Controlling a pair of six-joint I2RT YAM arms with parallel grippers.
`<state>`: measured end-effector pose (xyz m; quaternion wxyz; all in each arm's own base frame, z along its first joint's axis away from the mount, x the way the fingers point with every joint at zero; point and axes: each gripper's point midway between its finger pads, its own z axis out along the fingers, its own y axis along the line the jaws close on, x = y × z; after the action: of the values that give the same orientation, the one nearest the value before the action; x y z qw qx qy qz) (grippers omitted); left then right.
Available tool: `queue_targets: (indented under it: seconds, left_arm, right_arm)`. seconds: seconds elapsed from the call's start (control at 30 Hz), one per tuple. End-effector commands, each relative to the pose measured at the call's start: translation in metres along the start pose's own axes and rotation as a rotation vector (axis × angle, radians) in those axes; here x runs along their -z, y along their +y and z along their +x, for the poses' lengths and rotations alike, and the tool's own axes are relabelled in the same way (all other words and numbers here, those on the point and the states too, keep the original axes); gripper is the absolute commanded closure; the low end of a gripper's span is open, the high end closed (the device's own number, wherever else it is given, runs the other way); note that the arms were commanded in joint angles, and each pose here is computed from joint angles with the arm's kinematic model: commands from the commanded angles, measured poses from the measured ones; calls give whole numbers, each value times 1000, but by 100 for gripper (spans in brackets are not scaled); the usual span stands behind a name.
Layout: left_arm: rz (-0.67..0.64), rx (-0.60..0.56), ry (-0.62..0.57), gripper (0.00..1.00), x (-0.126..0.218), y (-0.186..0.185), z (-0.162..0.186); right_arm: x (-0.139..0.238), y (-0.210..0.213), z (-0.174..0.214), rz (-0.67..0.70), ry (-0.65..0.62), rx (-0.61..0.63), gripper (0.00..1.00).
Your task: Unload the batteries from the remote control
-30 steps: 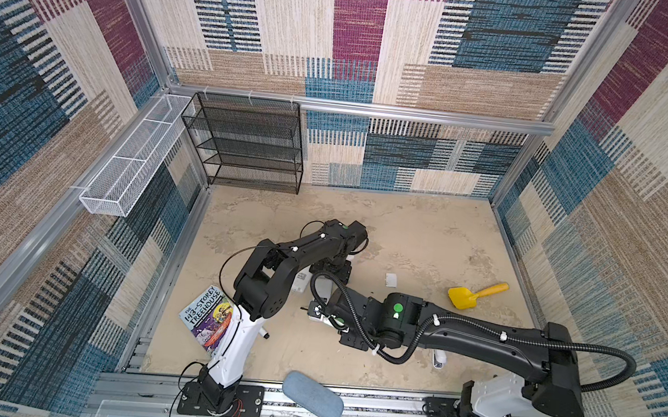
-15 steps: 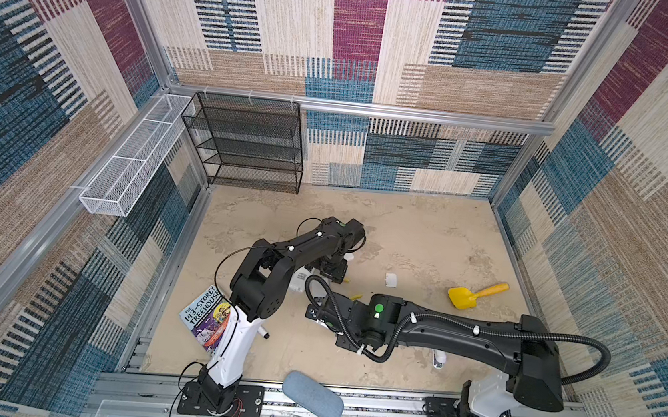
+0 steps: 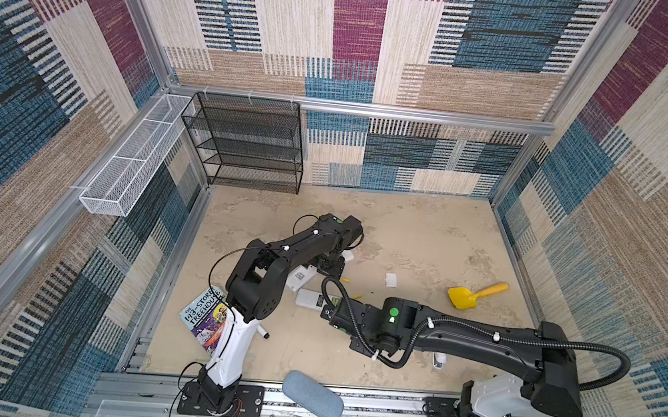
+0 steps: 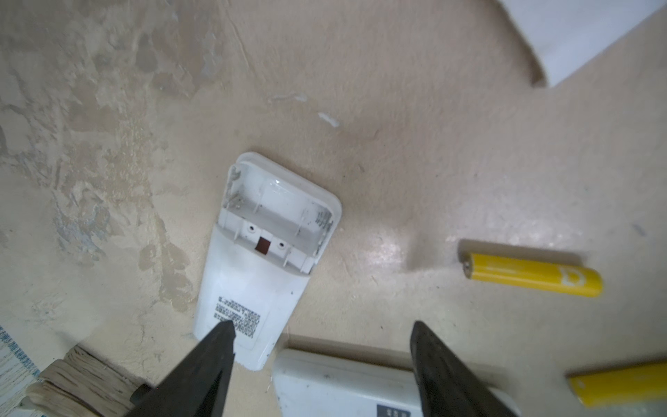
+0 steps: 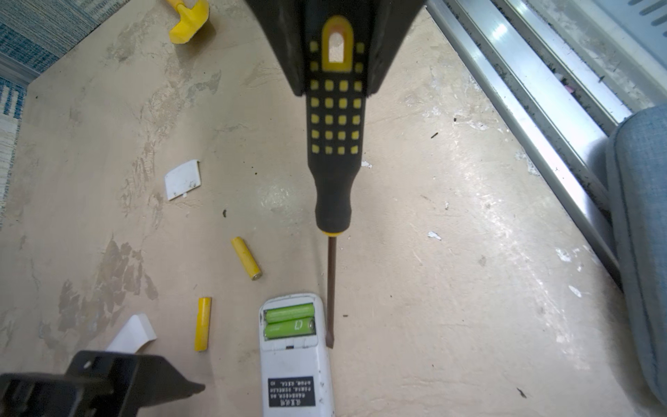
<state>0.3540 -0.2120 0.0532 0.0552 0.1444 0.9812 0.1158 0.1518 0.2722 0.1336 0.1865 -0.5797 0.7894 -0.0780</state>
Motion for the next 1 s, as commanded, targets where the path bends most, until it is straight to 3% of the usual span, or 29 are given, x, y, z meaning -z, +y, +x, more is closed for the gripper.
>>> queue_targets:
  seconds: [0.0,0.4,0.57,0.8,0.97]
  left_arm:
    - [-2,-10,24,21,0,2,9]
    - [61,4,-7,21,2,4,26]
    - [116,7,-77,17,14,10,28]
    - [205,-135,-182,11,35,10,43]
    - [213,-249,-127,11,24,10,69]
  right_arm:
    - [2,-10,0,44,-18,-31,100]
    - [-1,-33,3,83,-47,-44,100]
    - [25,-40,-18,61,-194,-76,100]
    - [48,-58,-37,35,-280,-263,100]
    - [48,-65,-33,-52,-283,-494,100]
